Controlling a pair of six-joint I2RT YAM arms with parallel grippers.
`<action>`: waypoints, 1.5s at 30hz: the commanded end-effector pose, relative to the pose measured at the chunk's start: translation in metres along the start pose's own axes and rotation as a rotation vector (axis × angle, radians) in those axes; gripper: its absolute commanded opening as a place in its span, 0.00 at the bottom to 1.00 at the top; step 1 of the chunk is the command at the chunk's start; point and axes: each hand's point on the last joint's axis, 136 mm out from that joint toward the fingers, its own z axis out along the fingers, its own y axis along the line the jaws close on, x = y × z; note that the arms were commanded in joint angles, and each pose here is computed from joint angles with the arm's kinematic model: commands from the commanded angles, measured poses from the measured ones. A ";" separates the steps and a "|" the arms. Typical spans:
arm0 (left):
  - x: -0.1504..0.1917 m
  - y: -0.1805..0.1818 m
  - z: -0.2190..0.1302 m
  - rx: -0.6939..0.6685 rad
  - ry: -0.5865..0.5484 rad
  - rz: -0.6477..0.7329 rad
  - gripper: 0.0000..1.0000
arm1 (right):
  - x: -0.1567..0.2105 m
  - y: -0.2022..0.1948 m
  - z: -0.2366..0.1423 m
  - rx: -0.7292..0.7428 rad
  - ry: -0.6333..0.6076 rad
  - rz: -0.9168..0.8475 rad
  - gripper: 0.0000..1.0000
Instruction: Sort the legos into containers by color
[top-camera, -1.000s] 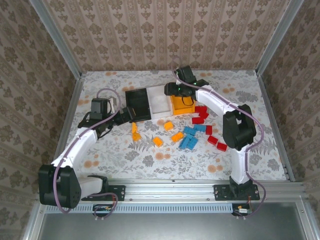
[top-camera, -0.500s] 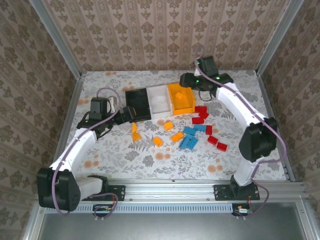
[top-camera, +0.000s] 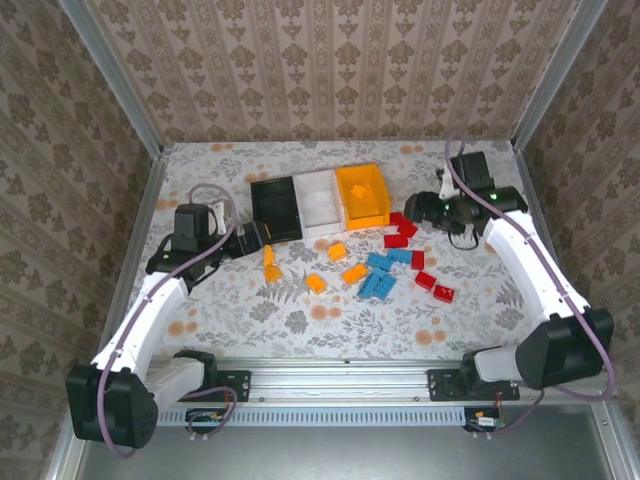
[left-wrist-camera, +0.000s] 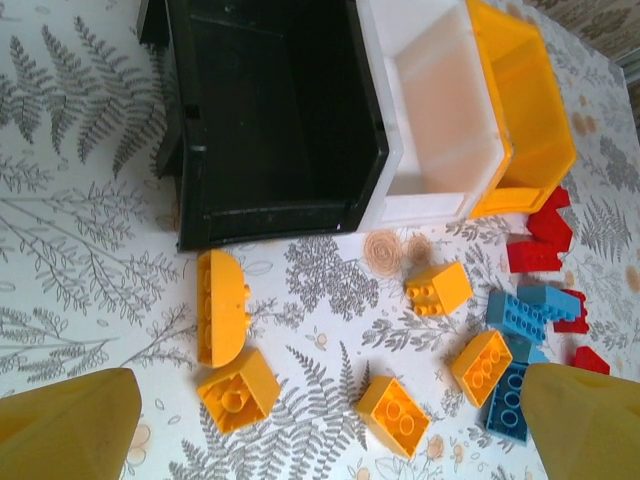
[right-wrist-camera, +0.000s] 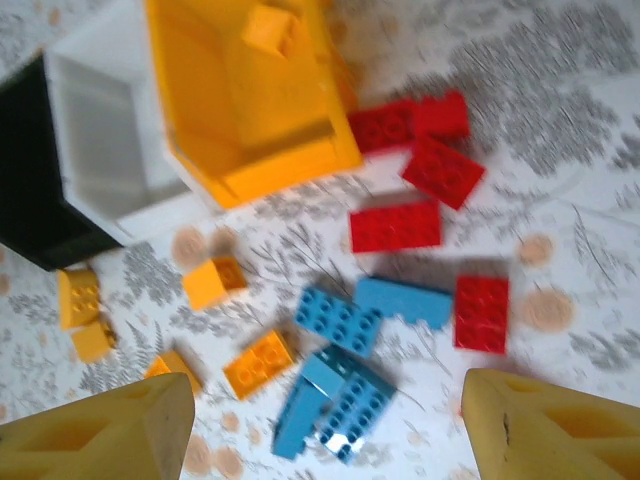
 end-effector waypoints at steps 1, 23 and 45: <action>0.014 -0.003 -0.005 0.022 0.035 0.024 0.99 | 0.026 -0.029 -0.001 0.080 0.059 0.035 0.74; 0.023 0.007 -0.010 0.034 0.047 0.023 1.00 | 0.068 -0.138 0.051 0.394 0.215 0.218 1.00; 0.023 0.012 -0.006 0.042 0.051 -0.007 1.00 | 0.129 -0.150 0.078 0.363 0.304 0.311 0.80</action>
